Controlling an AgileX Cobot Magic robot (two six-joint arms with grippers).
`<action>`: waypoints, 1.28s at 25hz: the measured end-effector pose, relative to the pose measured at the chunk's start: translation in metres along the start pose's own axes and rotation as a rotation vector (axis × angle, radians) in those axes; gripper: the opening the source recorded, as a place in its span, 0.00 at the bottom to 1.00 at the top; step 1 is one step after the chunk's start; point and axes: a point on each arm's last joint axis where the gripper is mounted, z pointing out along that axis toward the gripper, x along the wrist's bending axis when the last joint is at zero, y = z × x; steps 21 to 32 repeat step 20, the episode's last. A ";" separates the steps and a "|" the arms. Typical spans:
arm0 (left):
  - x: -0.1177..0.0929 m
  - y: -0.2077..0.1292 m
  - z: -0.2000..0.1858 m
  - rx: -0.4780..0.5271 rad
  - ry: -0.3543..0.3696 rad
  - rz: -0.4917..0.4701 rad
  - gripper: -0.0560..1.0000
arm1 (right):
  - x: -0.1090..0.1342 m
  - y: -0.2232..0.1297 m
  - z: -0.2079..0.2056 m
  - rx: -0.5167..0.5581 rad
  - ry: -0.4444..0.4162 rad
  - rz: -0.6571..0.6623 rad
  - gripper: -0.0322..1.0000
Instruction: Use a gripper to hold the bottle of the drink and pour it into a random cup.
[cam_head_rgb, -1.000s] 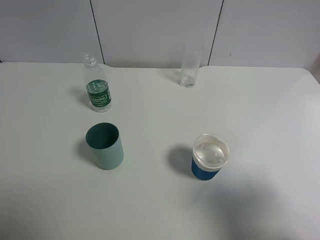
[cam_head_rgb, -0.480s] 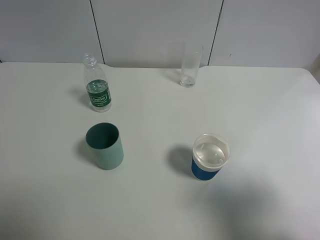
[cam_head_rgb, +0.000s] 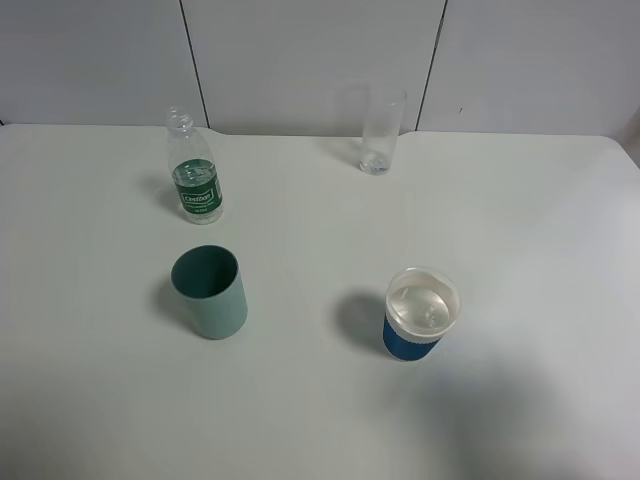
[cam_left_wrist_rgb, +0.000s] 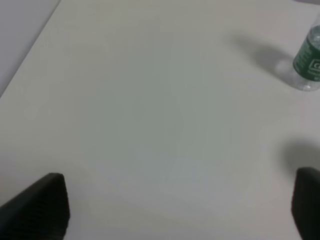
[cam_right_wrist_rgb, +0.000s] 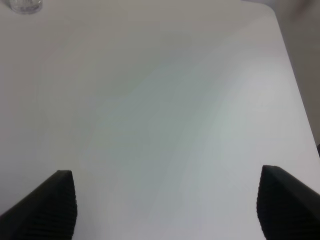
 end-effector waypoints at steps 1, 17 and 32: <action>0.000 0.000 0.000 0.000 0.000 0.000 0.89 | 0.000 0.000 0.000 0.000 0.000 0.000 0.75; 0.000 0.000 0.000 0.000 0.000 0.000 0.89 | 0.000 0.000 0.000 0.000 0.000 0.000 0.75; 0.000 0.000 0.000 0.000 0.000 0.000 0.89 | 0.000 0.000 0.000 0.000 0.000 0.000 0.75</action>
